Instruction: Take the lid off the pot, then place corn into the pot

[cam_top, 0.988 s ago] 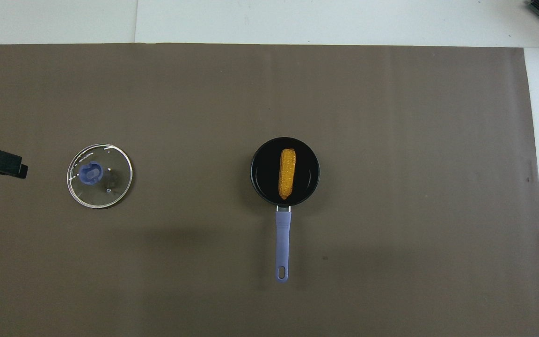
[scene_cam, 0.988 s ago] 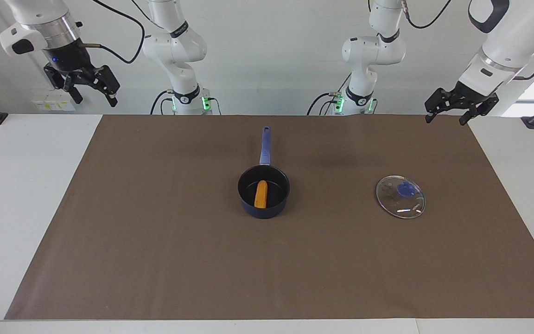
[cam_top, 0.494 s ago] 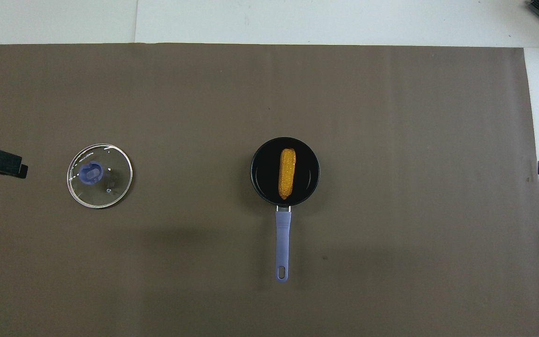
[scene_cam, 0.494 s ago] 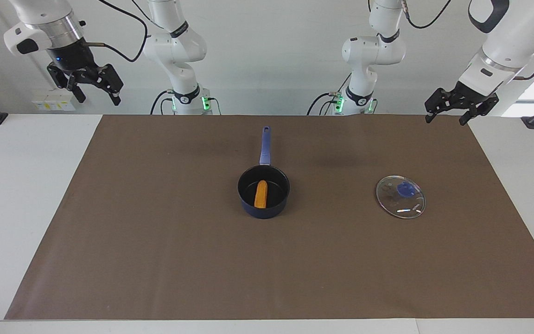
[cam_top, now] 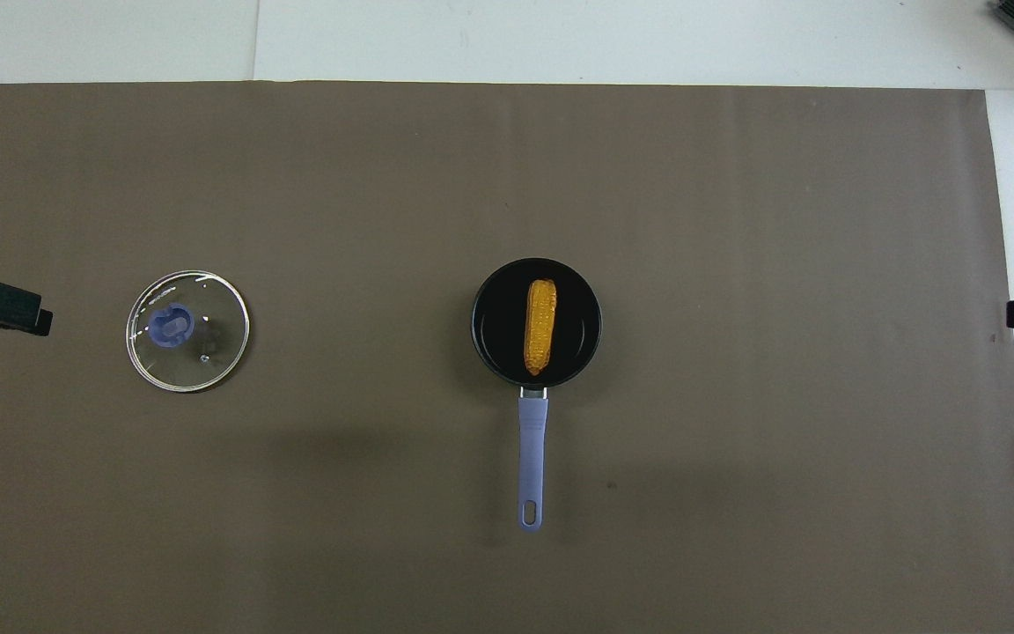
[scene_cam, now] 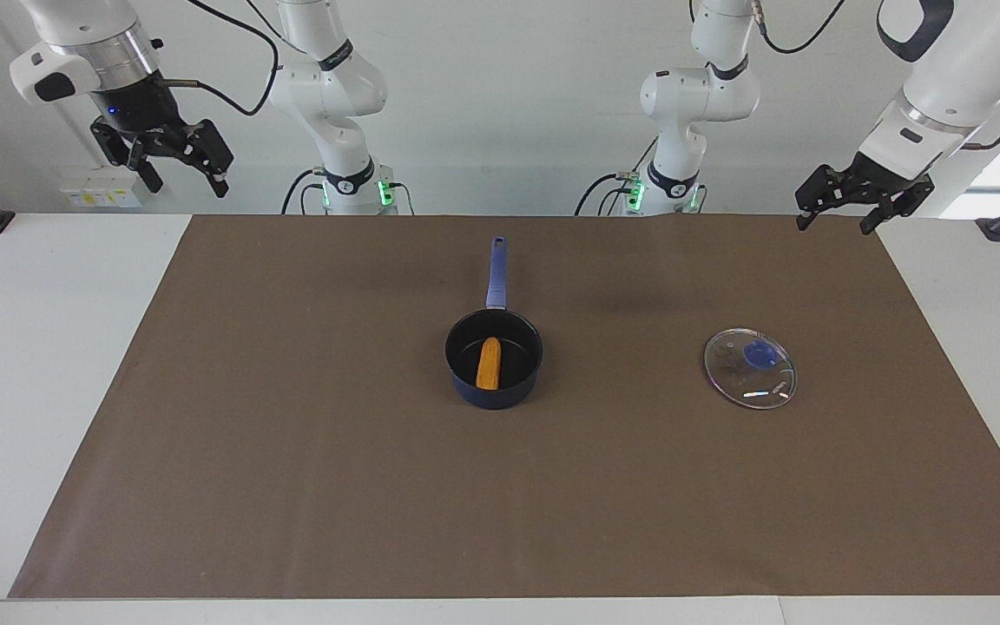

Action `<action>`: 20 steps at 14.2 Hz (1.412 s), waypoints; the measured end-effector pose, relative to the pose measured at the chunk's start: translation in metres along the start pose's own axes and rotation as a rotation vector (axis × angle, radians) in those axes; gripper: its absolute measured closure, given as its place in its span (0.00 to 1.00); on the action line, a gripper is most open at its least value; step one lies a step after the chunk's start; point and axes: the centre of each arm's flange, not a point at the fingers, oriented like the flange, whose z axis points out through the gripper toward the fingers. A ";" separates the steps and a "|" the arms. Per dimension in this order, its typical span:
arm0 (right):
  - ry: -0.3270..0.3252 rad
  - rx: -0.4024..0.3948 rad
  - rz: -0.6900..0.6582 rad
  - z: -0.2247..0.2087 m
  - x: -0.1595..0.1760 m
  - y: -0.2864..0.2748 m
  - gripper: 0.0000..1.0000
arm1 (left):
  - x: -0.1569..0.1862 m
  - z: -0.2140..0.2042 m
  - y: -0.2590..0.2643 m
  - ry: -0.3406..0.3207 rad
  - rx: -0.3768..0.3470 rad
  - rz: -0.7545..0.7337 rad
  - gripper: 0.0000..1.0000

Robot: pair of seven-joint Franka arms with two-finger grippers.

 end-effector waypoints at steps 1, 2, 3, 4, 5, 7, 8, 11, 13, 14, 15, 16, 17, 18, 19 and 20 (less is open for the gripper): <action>-0.001 0.001 -0.016 0.000 0.000 -0.008 0.00 | 0.000 0.000 0.000 0.000 0.000 0.000 0.00; -0.002 0.001 -0.027 0.001 0.000 -0.013 0.00 | 0.000 0.000 0.000 0.000 0.000 0.000 0.00; -0.002 0.002 -0.028 0.001 0.000 -0.013 0.00 | 0.000 0.000 0.000 0.000 0.000 0.000 0.00; -0.003 0.002 -0.021 0.002 0.001 -0.010 0.00 | 0.000 0.000 0.000 0.000 0.000 0.000 0.00; -0.006 0.002 -0.013 0.003 0.002 -0.005 0.00 | 0.000 0.000 0.000 0.000 0.000 0.000 0.00; -0.004 0.003 -0.004 0.006 0.005 -0.001 0.00 | 0.000 0.000 0.000 0.000 0.000 0.000 0.00; 0.006 0.004 -0.006 0.005 0.006 -0.003 0.00 | 0.000 0.000 0.000 0.000 0.000 0.000 0.00; 0.010 0.003 -0.015 0.005 0.006 -0.007 0.00 | 0.000 0.000 0.000 0.000 0.000 0.000 0.00; 0.010 0.002 -0.017 0.005 0.006 -0.008 0.00 | 0.000 0.000 0.000 0.000 0.000 0.000 0.00; 0.009 0.002 -0.017 0.005 0.006 -0.008 0.00 | 0.000 0.000 0.000 0.000 0.000 0.000 0.00; 0.009 -0.001 -0.017 0.005 0.006 -0.008 0.00 | 0.000 0.000 0.000 0.000 0.000 0.000 0.00; 0.009 -0.006 -0.021 0.005 0.006 -0.007 0.00 | 0.000 0.000 0.000 0.000 0.000 0.000 0.00; 0.009 -0.012 -0.029 0.005 0.006 -0.007 0.00 | 0.000 0.000 0.000 0.000 0.000 0.000 0.00; 0.009 -0.017 -0.037 0.005 0.006 -0.006 0.00 | 0.000 0.000 0.000 0.000 0.000 0.000 0.00; 0.009 -0.019 -0.040 0.005 0.006 -0.006 0.00 | 0.000 0.000 0.000 0.000 0.000 0.000 0.00; 0.009 -0.019 -0.040 0.005 0.006 -0.006 0.00 | 0.000 0.000 0.000 0.000 0.000 0.000 0.00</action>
